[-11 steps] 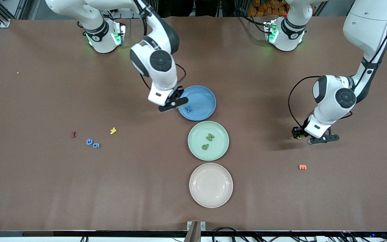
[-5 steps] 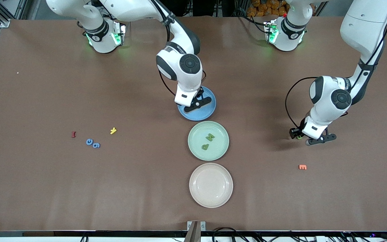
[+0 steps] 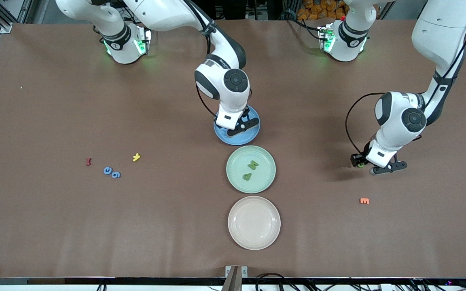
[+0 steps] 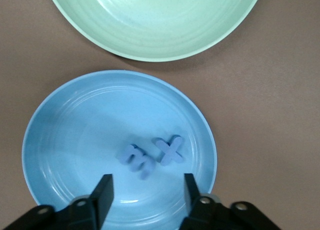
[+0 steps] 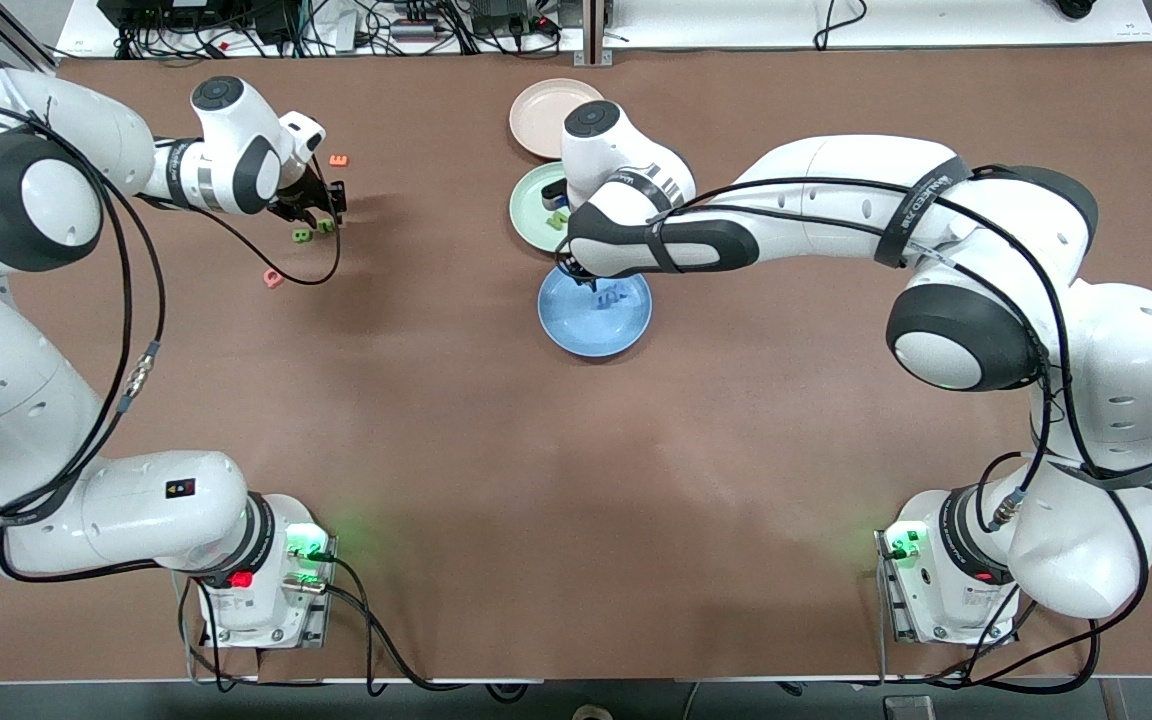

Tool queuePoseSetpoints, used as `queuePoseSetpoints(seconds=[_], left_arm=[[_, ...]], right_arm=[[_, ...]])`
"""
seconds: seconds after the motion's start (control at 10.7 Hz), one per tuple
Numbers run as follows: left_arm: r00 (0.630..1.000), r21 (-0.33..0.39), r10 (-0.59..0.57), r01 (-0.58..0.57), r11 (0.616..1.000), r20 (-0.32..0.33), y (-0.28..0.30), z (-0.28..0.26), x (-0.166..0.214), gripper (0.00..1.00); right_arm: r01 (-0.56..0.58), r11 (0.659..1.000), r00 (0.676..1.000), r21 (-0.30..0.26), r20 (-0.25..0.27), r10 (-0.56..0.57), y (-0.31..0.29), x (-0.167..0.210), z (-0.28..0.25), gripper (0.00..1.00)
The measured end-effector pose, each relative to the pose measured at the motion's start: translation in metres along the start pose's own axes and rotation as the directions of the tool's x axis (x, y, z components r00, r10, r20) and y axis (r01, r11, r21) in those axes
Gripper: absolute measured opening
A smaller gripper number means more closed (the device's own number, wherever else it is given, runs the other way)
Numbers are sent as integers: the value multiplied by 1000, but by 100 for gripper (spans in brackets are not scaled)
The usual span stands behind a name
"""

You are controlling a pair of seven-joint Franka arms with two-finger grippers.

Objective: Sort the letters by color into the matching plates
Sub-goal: 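Carry the blue m to the blue plate and open the right gripper, then grasp the green n with the left gripper while the right gripper returns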

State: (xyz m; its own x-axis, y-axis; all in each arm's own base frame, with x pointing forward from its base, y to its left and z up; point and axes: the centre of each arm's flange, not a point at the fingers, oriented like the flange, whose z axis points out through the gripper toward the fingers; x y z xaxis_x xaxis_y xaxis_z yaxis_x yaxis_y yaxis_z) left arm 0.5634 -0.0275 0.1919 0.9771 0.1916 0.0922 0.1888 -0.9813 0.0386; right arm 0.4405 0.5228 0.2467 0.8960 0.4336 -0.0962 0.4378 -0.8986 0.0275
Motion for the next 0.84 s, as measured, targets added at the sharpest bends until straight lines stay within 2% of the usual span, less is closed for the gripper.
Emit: queuePoseSetpoints(seconds=[0.19,0.28,0.56,0.84], left_arm=[[1000,1,0,0,1000,5,0,2,-1,50],[1000,2,3,-3,1000,7,-1,3,-1,51],[1000,7,6,-6,1000,11,-21,5,2,52],[1000,7,7,-7,1000,11,-22,5,3,52]], right_arm=[[-5,1000,1000,-6,11,5,2,0,0,91],[-7,1000,1000,-8,9,8,4,1,-1,100],[-20,1000,1000,-24,7,20,46,19,-6,100],[-62,998,998,-12,7,62,150,47,-25,100]])
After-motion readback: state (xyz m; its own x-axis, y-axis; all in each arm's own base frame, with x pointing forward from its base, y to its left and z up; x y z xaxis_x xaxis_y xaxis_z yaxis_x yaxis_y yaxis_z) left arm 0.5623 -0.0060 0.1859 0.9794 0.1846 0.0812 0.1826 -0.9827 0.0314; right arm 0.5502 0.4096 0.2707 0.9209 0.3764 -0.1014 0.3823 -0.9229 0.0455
